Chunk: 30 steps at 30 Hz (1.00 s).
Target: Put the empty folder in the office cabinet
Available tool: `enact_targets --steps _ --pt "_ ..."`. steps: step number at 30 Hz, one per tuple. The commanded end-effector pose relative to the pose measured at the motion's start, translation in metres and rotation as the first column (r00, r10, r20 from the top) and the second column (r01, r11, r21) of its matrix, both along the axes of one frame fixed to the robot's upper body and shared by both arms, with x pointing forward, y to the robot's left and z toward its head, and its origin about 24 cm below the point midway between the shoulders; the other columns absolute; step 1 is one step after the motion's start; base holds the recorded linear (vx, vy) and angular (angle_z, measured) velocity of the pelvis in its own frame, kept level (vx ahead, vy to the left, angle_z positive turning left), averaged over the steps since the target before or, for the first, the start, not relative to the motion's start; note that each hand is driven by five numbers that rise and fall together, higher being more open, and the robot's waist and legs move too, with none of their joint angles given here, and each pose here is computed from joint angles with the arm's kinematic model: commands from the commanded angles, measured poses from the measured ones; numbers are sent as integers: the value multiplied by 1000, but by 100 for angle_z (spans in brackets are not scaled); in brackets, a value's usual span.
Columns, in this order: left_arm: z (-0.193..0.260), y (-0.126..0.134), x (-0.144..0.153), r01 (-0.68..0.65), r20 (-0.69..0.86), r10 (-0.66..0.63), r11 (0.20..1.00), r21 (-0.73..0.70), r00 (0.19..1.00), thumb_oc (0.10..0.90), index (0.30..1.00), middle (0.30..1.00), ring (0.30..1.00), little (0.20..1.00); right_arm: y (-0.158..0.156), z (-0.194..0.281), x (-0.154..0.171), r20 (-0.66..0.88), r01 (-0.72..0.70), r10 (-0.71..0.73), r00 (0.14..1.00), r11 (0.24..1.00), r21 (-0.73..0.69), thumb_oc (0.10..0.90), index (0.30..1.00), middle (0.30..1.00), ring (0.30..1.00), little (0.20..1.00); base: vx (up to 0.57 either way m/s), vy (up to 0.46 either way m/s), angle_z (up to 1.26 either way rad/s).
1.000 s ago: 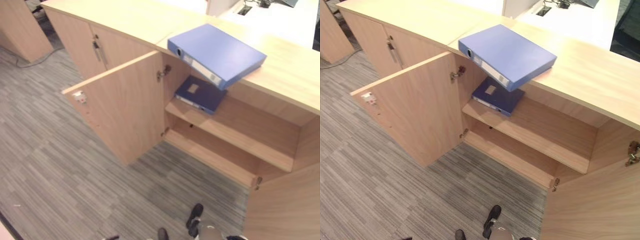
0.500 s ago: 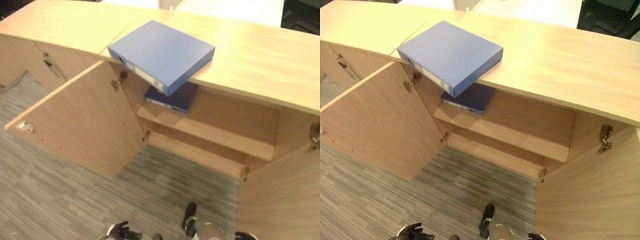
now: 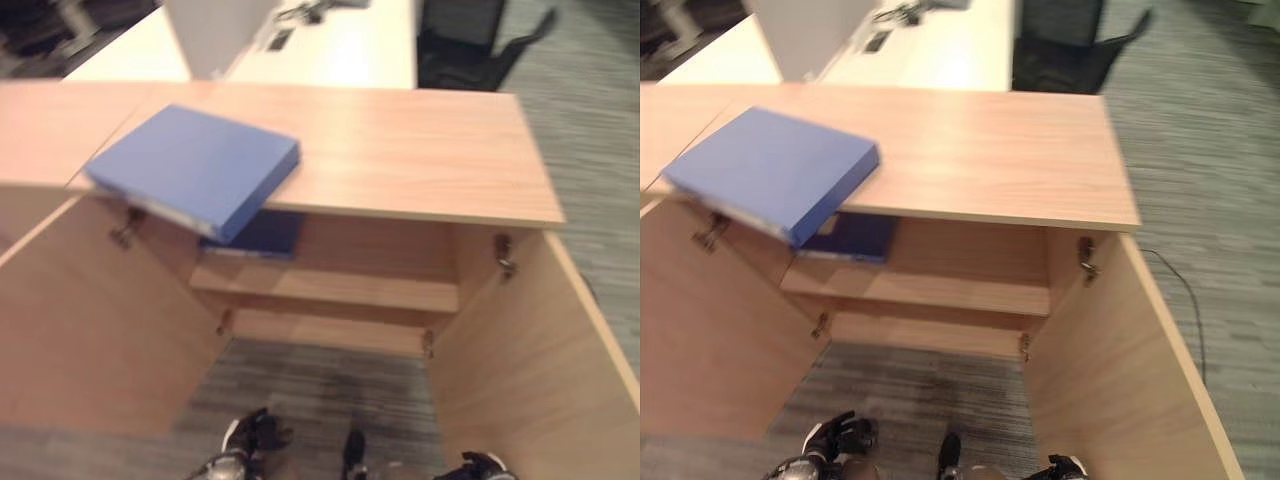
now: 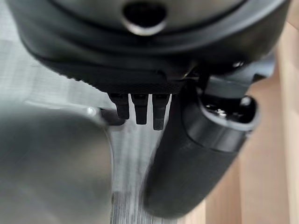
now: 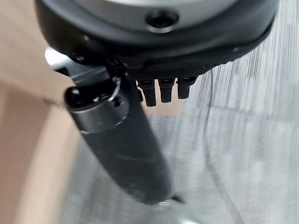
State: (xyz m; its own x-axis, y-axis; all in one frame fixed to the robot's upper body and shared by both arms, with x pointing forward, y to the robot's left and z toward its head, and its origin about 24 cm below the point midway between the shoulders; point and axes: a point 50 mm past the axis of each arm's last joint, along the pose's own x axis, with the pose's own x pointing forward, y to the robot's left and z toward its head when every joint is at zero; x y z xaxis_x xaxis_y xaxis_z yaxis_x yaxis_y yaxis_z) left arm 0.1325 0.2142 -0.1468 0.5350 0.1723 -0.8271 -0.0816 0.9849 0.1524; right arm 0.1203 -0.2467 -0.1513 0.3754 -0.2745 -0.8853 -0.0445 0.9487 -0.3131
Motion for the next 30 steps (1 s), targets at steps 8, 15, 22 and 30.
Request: enact_targets --steps 8,15,22,30 --pt "-8 4 -21 12 -70 -12 1000 -6 997 800 900 900 900 900 -29 -4 -46 -148 104 -109 983 994 -40 800 900 900 900 900 -9 180 -29" --pt "-13 7 -31 -63 -115 59 997 -32 992 800 900 900 900 900 -30 -5 -55 -169 139 -138 976 990 -5 800 900 900 900 900 -3 139 -9" --pt "-4 22 -20 -101 -33 100 994 -35 994 800 900 900 900 900 -51 3 -56 -178 130 -135 975 991 -41 800 900 900 900 900 -37 54 9" --pt "7 33 -8 -53 27 53 998 -15 998 800 900 900 900 900 -72 20 -19 -52 154 -158 986 986 -59 800 900 900 900 900 -100 86 20"
